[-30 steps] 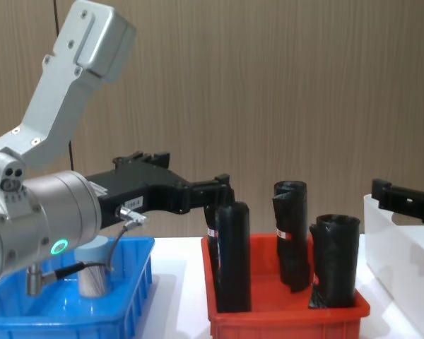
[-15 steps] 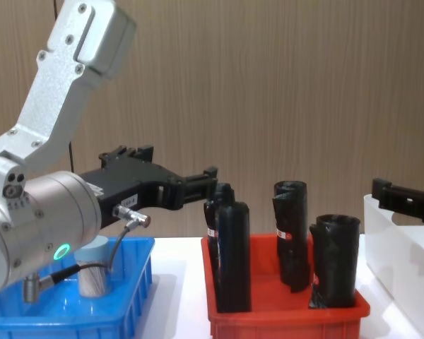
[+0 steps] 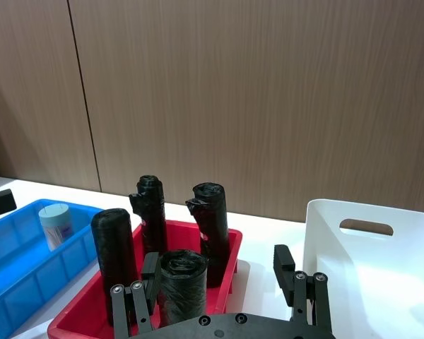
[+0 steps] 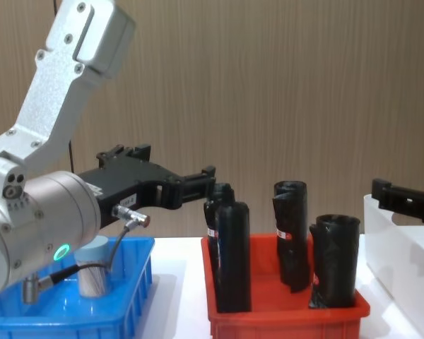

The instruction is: Pick the cotton swabs from the blue box and place them into the white box.

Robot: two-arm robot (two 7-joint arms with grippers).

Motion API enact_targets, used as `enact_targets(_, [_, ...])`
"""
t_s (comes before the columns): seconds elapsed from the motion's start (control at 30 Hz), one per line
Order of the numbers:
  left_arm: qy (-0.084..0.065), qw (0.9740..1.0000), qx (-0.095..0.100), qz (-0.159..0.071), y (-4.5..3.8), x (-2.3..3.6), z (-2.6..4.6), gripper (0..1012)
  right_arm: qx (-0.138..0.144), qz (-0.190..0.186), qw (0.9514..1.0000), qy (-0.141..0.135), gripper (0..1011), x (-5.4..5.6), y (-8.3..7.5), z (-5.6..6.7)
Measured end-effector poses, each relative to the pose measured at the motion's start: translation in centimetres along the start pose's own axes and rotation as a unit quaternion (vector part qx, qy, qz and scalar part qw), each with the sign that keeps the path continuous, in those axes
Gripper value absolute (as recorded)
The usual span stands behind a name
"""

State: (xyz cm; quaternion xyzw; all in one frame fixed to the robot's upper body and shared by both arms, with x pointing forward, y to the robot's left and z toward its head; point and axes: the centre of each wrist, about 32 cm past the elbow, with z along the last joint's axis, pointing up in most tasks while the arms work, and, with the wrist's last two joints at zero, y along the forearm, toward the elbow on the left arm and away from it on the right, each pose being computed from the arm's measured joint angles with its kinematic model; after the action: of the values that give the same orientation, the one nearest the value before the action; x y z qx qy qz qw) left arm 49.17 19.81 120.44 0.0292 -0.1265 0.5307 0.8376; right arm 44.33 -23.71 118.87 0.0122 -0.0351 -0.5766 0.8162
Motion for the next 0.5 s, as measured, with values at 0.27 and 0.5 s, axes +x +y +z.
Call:
enact_targets(0.27, [0.0, 1.0, 0.0, 0.0, -0.01, 0.02, 0.02, 1004, -0.002, 0.004, 1.0, 0.0, 1001, 0.07, 0.05, -0.03])
enact_targets(0.5, [0.0, 1.0, -0.001, 0.0, -0.02, 0.04, 0.02, 1004, -0.013, 0.021, 0.9997, -0.001, 1001, 0.39, 0.27, -0.01])
